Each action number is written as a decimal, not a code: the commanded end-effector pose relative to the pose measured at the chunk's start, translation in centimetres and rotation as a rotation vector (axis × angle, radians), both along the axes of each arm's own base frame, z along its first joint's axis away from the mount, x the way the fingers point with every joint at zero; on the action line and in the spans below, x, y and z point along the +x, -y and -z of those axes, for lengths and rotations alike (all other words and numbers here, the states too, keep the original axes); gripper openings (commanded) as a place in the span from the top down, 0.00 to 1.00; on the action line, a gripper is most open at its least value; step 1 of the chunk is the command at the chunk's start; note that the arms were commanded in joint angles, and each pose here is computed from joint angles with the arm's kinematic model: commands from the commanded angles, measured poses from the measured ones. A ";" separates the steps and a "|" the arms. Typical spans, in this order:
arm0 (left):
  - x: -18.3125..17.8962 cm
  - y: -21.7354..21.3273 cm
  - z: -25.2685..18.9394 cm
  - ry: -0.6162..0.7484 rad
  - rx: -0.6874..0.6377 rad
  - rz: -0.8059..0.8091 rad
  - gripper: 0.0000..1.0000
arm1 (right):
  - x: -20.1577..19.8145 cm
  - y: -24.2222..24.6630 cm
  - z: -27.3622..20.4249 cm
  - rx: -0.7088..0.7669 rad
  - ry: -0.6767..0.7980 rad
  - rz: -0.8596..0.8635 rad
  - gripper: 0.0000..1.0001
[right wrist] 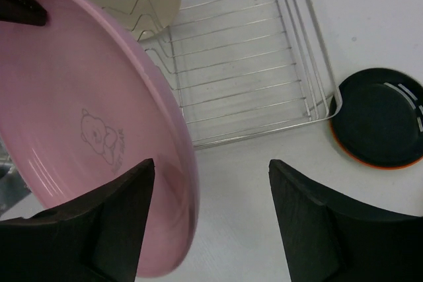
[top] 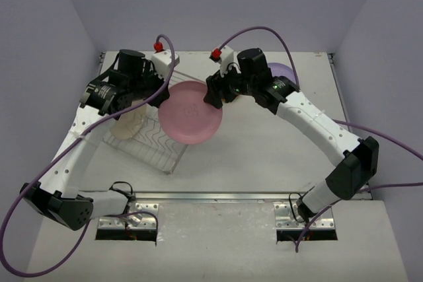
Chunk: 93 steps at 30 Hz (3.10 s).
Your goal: Unload the plates from the dish rack
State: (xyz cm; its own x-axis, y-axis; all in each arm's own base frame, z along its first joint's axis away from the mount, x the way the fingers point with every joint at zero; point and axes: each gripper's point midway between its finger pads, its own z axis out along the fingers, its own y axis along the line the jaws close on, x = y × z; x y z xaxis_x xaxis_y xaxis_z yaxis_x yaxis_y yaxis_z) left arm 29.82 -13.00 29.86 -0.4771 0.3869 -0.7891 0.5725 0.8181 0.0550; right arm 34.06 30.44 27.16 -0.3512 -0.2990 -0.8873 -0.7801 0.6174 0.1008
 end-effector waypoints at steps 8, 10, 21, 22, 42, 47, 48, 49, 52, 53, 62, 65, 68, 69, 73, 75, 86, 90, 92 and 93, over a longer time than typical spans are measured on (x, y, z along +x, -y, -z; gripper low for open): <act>-0.4 1.5 -0.2 -0.005 -0.072 0.046 0.96 | 1.2 0.5 -0.8 -0.039 0.101 0.049 1.00; -0.2 1.2 0.4 -0.010 -0.060 0.026 0.67 | 1.8 1.6 -1.0 -0.033 0.098 0.080 1.00; 3.1 -4.1 -1.2 0.152 0.028 -0.270 0.00 | 11.7 17.5 2.0 0.056 -0.098 0.510 1.00; 3.3 -4.5 -1.3 0.162 0.035 -0.294 0.00 | 13.0 19.7 2.6 0.072 -0.127 0.570 1.00; 3.0 -6.5 2.7 0.073 0.066 -0.357 0.00 | 22.1 34.1 13.5 0.201 -0.450 0.887 1.00; 3.1 -7.0 2.7 0.079 0.084 -0.370 0.00 | 22.0 34.9 15.4 0.166 -0.470 0.909 0.97; 3.1 -7.0 2.7 0.080 0.085 -0.371 0.00 | 22.0 35.0 15.6 0.161 -0.471 0.910 0.96; 3.1 -7.0 2.6 0.081 0.085 -0.371 0.00 | 21.9 35.1 15.8 0.156 -0.471 0.911 0.96; 3.0 -7.0 2.5 0.081 0.085 -0.370 0.00 | 21.7 35.4 16.1 0.152 -0.478 0.919 0.96; 3.0 -7.0 2.5 0.081 0.084 -0.370 0.00 | 21.7 35.7 16.1 0.152 -0.477 0.924 0.96; 3.1 -7.4 0.9 0.112 0.086 -0.387 0.00 | 21.5 35.9 16.1 0.129 -0.487 0.915 0.06; 3.3 -8.2 -0.3 0.147 0.111 -0.414 0.00 | 21.5 36.6 14.4 0.095 -0.436 0.932 0.01; 3.5 -10.0 -1.0 0.182 0.173 -0.492 0.00 | 20.8 36.8 12.7 0.057 -0.383 0.937 0.01; 3.4 -10.8 -1.0 0.190 0.210 -0.514 0.00 | 20.6 36.7 11.8 0.031 -0.344 0.941 0.01; 3.1 -13.3 -0.7 0.218 0.342 -0.583 0.00 | 19.0 36.2 8.9 -0.041 -0.228 0.935 0.01; 2.7 -14.3 -0.3 0.221 0.407 -0.597 0.04 | 18.1 35.1 6.7 -0.064 -0.153 0.907 0.01; 3.4 -18.6 6.2 0.000 0.549 -0.634 0.22 | 9.8 25.0 6.8 0.007 -0.179 0.708 0.01; 4.0 -18.4 7.2 -0.019 0.540 -0.613 0.26 | 7.6 24.0 8.2 0.033 -0.248 0.684 0.01; 4.5 -18.2 8.0 -0.036 0.541 -0.600 0.30 | 7.1 23.8 7.9 0.046 -0.246 0.674 0.01; 4.6 -18.1 8.4 -0.045 0.541 -0.596 0.35 | 6.9 23.7 7.6 0.051 -0.243 0.671 0.01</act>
State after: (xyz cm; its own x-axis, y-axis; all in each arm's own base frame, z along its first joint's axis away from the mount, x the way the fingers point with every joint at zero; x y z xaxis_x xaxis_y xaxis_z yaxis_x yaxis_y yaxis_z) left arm 33.08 5.75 21.99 -0.7713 0.3706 -0.5175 0.0438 0.8420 0.5377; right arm 41.38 5.89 16.97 -0.6834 0.0595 -0.7276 -0.1568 0.9614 0.2259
